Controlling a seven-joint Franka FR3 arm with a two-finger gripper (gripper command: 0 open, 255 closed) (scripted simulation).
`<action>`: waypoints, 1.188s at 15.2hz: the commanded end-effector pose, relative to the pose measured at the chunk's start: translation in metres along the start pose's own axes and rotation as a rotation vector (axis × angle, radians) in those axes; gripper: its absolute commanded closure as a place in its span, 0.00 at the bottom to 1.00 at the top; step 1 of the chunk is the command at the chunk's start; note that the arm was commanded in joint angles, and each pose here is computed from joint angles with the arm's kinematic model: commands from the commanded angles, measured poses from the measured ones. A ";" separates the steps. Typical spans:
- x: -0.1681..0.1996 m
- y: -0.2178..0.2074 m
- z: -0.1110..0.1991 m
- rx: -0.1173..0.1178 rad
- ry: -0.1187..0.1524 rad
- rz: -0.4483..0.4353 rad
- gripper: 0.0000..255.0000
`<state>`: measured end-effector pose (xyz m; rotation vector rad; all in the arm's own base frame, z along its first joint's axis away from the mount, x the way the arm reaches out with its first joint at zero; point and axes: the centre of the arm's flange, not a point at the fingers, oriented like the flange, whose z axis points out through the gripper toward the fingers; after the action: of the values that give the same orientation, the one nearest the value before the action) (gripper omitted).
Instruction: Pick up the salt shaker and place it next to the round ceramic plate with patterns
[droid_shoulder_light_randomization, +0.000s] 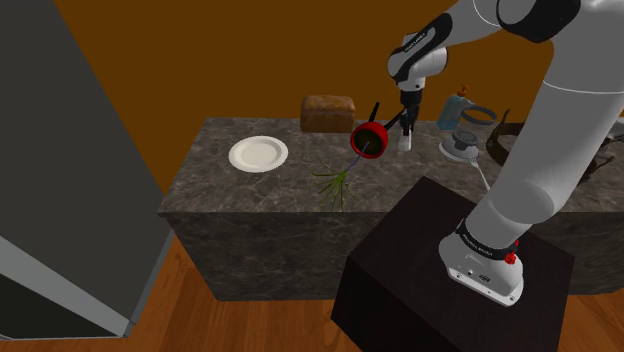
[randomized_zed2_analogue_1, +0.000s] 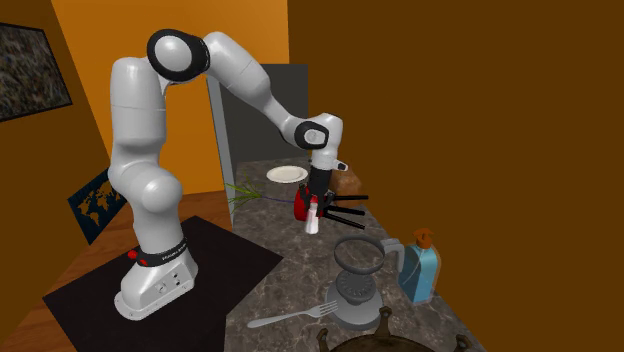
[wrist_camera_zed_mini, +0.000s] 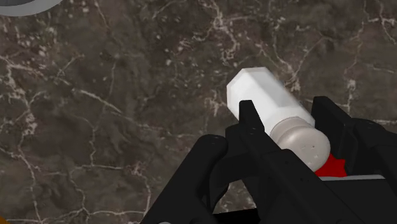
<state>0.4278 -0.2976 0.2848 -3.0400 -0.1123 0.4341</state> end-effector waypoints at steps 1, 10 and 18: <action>-0.003 -0.002 -0.011 0.000 0.000 0.000 1.00; -0.016 -0.005 -0.056 0.000 0.000 0.000 1.00; -0.028 -0.009 -0.097 0.000 0.000 0.000 1.00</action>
<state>0.4278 -0.2974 0.3793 -3.0402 -0.1124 0.4342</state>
